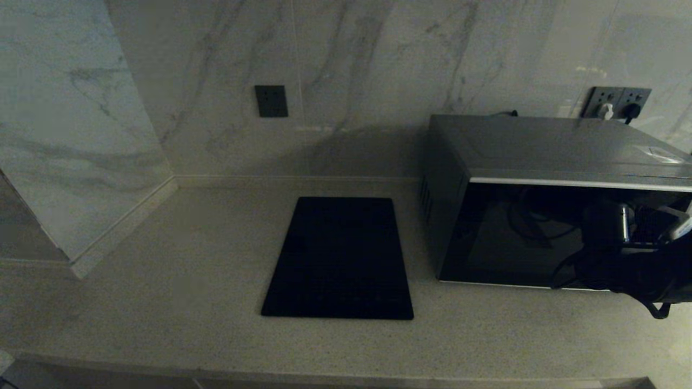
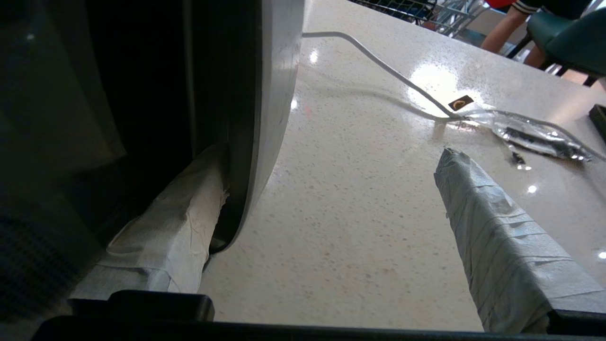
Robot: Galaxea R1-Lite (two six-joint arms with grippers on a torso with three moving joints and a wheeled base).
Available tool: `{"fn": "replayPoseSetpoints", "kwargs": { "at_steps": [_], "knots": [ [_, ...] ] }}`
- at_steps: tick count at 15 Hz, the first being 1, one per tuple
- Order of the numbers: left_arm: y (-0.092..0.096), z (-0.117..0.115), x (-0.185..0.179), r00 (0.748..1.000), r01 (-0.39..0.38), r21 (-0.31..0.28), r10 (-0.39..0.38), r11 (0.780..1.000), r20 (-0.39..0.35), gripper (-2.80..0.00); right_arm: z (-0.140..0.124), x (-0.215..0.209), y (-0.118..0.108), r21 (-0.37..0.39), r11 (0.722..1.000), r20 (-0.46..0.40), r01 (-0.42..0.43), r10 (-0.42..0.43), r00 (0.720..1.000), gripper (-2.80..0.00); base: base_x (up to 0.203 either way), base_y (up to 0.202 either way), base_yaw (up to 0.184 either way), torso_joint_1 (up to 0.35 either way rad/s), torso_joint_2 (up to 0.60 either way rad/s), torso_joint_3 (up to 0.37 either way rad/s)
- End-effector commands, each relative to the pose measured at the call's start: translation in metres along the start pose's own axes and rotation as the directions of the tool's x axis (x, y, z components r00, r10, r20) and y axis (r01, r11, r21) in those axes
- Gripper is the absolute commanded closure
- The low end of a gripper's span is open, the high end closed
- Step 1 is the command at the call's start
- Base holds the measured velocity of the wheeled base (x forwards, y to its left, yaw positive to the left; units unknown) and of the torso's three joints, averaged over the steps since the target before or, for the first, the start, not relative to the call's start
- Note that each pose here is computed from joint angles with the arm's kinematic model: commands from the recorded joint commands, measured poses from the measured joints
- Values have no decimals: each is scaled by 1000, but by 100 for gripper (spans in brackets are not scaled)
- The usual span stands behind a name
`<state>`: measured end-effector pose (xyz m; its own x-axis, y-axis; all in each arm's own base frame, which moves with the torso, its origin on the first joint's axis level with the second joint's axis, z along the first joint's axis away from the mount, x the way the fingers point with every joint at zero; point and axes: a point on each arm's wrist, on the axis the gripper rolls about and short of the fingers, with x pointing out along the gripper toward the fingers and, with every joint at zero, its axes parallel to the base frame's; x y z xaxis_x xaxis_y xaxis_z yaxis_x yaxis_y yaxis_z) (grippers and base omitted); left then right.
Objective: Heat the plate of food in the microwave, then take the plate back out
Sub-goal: Open the microwave oven
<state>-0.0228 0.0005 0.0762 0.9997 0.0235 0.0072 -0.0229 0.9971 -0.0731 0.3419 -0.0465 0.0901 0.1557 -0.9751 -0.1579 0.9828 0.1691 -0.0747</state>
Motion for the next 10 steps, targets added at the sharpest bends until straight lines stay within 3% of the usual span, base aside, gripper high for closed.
{"fn": "replayPoseSetpoints", "kwargs": {
  "at_steps": [1, 9, 10],
  "knots": [
    [0, 0, 0, 1000, -1, -1, 1, 1000, -1, 0, 2, 0, 3, 31, 999, 17, 13, -13, 1000, -280, 0, 0, 0, 0, 0, 0],
    [0, 0, 0, 1000, -1, -1, 1, 1000, 0, 0, 1, -5, 4, 34, 999, 31, 18, -19, 999, -280, 0, 0, 0, 0, 0, 0],
    [0, 0, 0, 1000, -1, -1, 1, 1000, -1, 0, 2, -5, 4, 37, 999, 31, 18, -19, 999, 0, 0, 0, 0, 0, 0, 0]
  ]
}}
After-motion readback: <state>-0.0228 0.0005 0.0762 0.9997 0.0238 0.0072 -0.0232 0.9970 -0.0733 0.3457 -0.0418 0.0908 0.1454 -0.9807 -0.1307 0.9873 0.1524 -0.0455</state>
